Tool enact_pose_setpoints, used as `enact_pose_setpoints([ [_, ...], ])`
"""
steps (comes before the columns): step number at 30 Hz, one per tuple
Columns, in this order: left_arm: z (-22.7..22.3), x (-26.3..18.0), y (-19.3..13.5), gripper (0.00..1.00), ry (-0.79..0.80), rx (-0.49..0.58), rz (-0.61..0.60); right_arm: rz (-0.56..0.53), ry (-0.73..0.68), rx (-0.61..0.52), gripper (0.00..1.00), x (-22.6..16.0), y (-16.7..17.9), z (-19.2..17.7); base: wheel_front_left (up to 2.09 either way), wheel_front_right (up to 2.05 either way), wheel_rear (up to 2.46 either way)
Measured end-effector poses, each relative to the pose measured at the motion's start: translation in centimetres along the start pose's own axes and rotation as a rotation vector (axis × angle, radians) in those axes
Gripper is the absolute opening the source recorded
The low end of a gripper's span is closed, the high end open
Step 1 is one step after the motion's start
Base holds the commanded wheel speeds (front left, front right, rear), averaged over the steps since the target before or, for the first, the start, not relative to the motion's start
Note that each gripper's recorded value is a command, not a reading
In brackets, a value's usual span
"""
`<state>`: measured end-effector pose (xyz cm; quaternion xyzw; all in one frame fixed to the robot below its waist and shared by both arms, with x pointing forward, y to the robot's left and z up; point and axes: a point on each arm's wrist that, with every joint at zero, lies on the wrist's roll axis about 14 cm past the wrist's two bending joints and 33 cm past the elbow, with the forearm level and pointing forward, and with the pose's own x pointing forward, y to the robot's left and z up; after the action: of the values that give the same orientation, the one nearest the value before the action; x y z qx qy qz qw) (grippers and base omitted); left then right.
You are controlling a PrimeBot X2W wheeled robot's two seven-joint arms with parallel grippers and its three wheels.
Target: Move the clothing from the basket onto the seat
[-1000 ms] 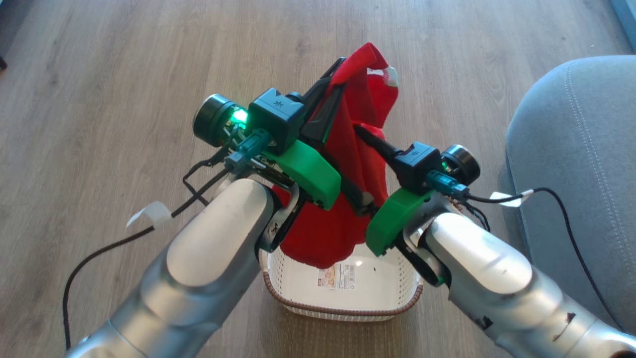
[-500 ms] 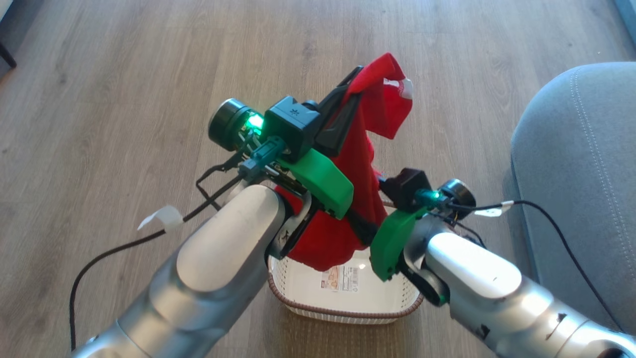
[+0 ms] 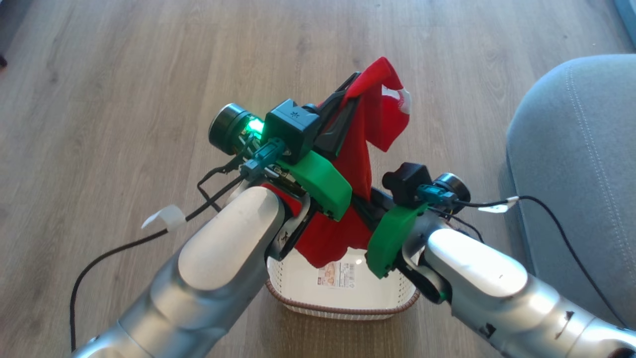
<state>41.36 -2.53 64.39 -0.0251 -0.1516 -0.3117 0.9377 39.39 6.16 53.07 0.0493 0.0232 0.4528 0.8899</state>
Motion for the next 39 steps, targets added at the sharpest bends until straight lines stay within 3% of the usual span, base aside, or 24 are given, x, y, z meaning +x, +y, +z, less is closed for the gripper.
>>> enact_pose_setpoints([
  [1,-0.3,0.0,0.0,0.00,0.007,0.000,0.000,-0.002,-0.011,-0.006,0.00,-0.1,-0.2,0.3,0.00,0.00,0.00],
  [2,-0.5,0.1,0.0,0.45,0.007,-0.001,-0.001,-0.006,-0.018,-0.008,0.00,-0.3,-0.4,0.6,0.00,0.00,0.00],
  [3,-0.7,0.1,0.0,1.00,0.013,-0.002,-0.003,-0.009,-0.023,-0.010,0.00,-0.5,-0.5,0.7,0.00,0.00,0.00],
  [18,-7.1,0.0,-1.8,1.00,0.178,-0.032,-0.110,-0.138,-0.095,-0.015,0.00,-3.7,-3.8,2.0,0.00,0.00,0.00],
  [32,-11.4,0.6,-9.7,1.00,0.261,-0.130,-0.376,-0.473,-0.182,-0.056,0.00,-13.8,-10.0,4.0,0.00,0.00,0.00],
  [39,-12.1,1.3,-14.0,1.00,0.271,-0.159,-0.499,-0.648,-0.246,-0.079,0.00,-19.8,-11.4,5.4,0.00,0.00,0.00],
])
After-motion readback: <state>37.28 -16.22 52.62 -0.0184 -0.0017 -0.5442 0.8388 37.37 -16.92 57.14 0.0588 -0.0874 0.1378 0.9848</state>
